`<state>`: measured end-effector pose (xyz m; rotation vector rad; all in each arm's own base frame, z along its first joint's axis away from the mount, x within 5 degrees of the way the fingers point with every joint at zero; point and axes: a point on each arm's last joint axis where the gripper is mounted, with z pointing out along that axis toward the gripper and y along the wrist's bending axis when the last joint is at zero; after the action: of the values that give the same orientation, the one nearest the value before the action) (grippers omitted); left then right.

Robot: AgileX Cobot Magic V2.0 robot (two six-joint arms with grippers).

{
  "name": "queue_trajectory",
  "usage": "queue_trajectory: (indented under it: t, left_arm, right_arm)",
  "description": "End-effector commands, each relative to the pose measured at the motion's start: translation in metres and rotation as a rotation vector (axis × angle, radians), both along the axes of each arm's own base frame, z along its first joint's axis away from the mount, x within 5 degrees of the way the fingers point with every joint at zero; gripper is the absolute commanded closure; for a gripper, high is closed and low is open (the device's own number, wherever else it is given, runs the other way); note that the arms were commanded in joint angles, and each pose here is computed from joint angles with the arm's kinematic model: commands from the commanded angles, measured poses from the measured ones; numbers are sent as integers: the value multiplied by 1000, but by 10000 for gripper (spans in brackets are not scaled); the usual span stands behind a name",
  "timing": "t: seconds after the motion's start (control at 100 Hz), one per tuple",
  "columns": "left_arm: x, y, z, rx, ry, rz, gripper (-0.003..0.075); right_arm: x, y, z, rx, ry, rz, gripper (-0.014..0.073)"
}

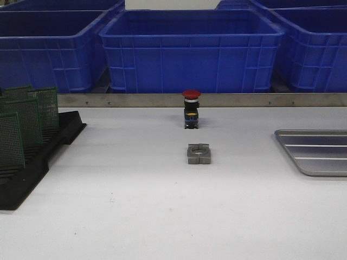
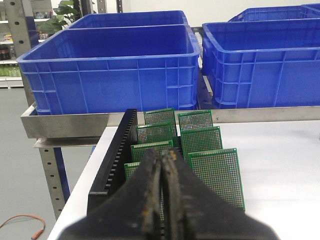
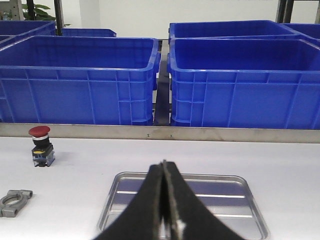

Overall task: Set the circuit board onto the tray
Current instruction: 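Lower the left gripper onto a green circuit board in the black rack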

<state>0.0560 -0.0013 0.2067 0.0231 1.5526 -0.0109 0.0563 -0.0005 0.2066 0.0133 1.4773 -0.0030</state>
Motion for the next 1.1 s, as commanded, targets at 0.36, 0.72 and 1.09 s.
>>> queue_trajectory:
  t: [0.36,0.72,1.09]
  left_arm:
    - [-1,0,-7,-5,-68,-3,741]
    - [-3,1,6,-8,-210,2,741]
    - [-7,0,28,-8,-217,-1,741]
  right_arm:
    - [-4,1,12,-11,-110,8,708]
    - [-4,1,12,-11,-110,8,708]
    - [-4,1,12,-11,-110,8,708]
